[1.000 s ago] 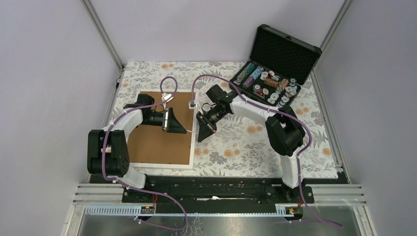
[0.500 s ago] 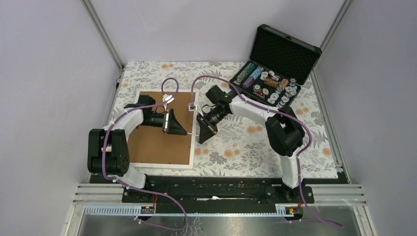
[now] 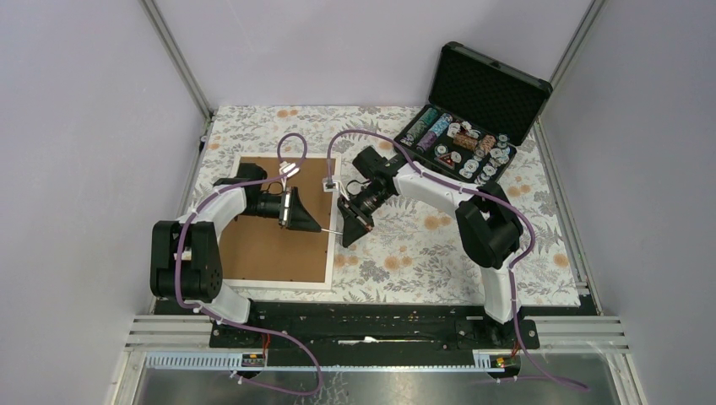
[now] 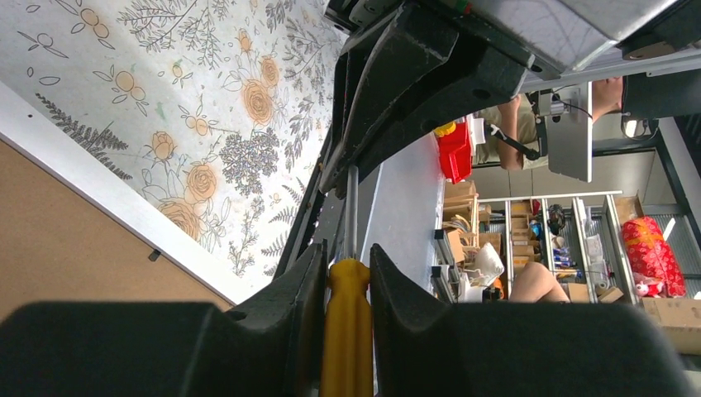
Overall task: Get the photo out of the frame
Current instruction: Adjust the screwdriver, then release the photo frame item from the photo frame.
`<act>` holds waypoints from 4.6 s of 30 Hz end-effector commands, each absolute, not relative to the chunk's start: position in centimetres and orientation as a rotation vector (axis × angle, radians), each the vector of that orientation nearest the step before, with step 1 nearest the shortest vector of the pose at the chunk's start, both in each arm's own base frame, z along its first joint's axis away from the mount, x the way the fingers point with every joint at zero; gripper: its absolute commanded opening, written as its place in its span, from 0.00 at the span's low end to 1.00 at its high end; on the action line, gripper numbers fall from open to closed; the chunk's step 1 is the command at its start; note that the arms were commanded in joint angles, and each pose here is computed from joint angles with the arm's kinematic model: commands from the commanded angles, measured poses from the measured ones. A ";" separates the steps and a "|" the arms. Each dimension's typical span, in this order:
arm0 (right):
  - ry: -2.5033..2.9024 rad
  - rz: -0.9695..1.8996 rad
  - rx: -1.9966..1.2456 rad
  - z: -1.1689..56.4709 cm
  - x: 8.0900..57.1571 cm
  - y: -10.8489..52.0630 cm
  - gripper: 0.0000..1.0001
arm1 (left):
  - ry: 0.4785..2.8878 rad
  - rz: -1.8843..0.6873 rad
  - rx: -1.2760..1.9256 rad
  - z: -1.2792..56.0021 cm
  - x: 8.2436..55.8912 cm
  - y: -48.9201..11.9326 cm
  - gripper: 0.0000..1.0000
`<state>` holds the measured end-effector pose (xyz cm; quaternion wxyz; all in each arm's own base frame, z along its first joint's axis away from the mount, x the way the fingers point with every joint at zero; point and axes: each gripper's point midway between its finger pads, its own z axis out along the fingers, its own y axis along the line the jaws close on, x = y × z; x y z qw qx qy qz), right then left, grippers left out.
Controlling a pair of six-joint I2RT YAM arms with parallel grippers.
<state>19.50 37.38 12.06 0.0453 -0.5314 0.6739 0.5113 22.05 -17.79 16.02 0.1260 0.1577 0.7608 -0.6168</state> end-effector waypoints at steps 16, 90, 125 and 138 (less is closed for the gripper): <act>2.114 1.431 -0.913 16.4 32.7 37.4 0.95 | 2.293 -1.355 0.554 14.3 29.1 -13.4 0.00; 2.416 1.432 -0.503 1.1 34.3 41.1 0.40 | 2.376 -1.617 0.197 6.2 33.7 -10.0 0.00; 2.456 1.440 -0.509 -0.6 33.5 41.8 0.22 | 2.397 -1.630 0.186 3.9 34.6 -11.5 0.00; 2.496 1.430 -0.506 -1.8 32.6 42.4 0.18 | 2.363 -1.560 0.308 6.9 33.8 -14.3 0.00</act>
